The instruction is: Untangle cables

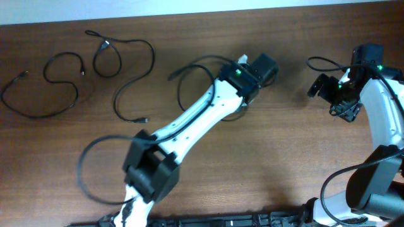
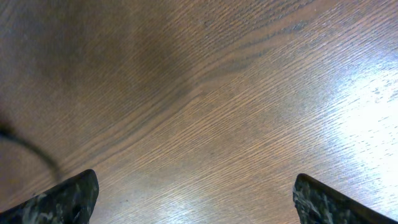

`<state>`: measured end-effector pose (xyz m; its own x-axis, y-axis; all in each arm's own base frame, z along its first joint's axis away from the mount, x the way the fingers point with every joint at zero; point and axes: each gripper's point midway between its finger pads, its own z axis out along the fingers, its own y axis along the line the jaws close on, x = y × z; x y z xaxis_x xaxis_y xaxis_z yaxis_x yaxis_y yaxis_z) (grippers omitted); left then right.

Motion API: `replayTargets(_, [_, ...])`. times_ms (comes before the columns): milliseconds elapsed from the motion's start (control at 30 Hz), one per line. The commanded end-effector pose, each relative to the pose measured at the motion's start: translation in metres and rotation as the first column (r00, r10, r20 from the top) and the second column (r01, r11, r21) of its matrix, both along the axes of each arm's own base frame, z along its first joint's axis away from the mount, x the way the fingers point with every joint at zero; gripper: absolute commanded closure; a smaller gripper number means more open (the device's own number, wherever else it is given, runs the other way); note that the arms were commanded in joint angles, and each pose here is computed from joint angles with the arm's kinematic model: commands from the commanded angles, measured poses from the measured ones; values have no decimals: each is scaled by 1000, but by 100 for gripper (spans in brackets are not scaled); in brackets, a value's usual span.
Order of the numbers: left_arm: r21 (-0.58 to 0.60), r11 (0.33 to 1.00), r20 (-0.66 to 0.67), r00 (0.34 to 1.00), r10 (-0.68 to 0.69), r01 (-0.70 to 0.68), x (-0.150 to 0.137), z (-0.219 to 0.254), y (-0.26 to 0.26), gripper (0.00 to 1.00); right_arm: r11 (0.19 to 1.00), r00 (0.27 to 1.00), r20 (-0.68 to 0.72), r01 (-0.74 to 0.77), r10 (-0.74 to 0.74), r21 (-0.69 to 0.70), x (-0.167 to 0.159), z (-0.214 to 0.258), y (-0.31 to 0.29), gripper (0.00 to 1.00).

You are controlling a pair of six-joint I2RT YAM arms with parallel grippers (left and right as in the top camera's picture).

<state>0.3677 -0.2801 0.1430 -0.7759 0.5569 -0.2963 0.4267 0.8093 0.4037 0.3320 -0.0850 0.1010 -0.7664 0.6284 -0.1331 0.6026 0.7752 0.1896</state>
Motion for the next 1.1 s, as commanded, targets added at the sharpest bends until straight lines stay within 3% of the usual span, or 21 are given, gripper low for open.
replayTargets(0, [-39, 992, 335, 934, 123, -116, 13, 140, 65, 100, 1000, 1000, -10, 5, -5, -9, 1, -2, -2, 1])
replayTargets(133, [-185, 948, 420, 852, 314, -258, 7, 203, 138, 100, 1000, 1000, -10, 6, -6, -9, 1, -2, -2, 1])
replayTargets(200, [-283, 853, 406, 752, 520, -438, -7, 219, 202, 100, 1000, 1000, -10, 6, -6, -9, 1, -2, -2, 1])
replayTargets(233, [-321, 769, 380, 669, 639, -552, -21, 221, 240, 100, 1000, 1000, -10, 6, -6, -9, 1, -2, -2, 1])
replayTargets(367, [-326, 447, 295, 359, 885, -833, -72, 211, 344, 100, 1000, 1000, -10, 5, -5, -9, 1, -2, -2, 1])
replayTargets(467, [-352, 239, 239, 161, 958, -905, -88, 199, 393, 100, 1000, 1000, -10, 6, -6, -9, 1, -2, -2, 1])
replayTargets(600, [-392, -163, 48, -197, 979, -905, -122, 160, 440, 100, 1000, 1000, -10, 5, -5, -9, 1, -2, -2, 1])
replayTargets(667, [-371, -300, 23, -332, 943, -879, -138, 141, 458, 100, 1000, 1000, -10, 6, -6, -9, 1, -2, -2, 2])
replayTargets(767, [-324, -397, 16, -425, 905, -859, -149, 98, 481, 100, 1000, 1000, -10, 5, -5, -9, 1, -2, -2, 1])
replayTargets(867, [-303, -498, -84, -498, 863, -813, -153, 52, 484, 100, 1000, 1000, -10, 5, -5, -9, 1, -2, -2, 1])
replayTargets(967, [-331, -561, -197, -526, 827, -759, -144, 4, 490, 100, 1000, 1000, -10, 6, -6, -9, 1, -2, -2, 1])
replayTargets(1067, [-344, -594, -222, -552, 804, -727, -146, -32, 499, 100, 1000, 1000, -10, 5, -5, -9, 1, -2, -2, 1])
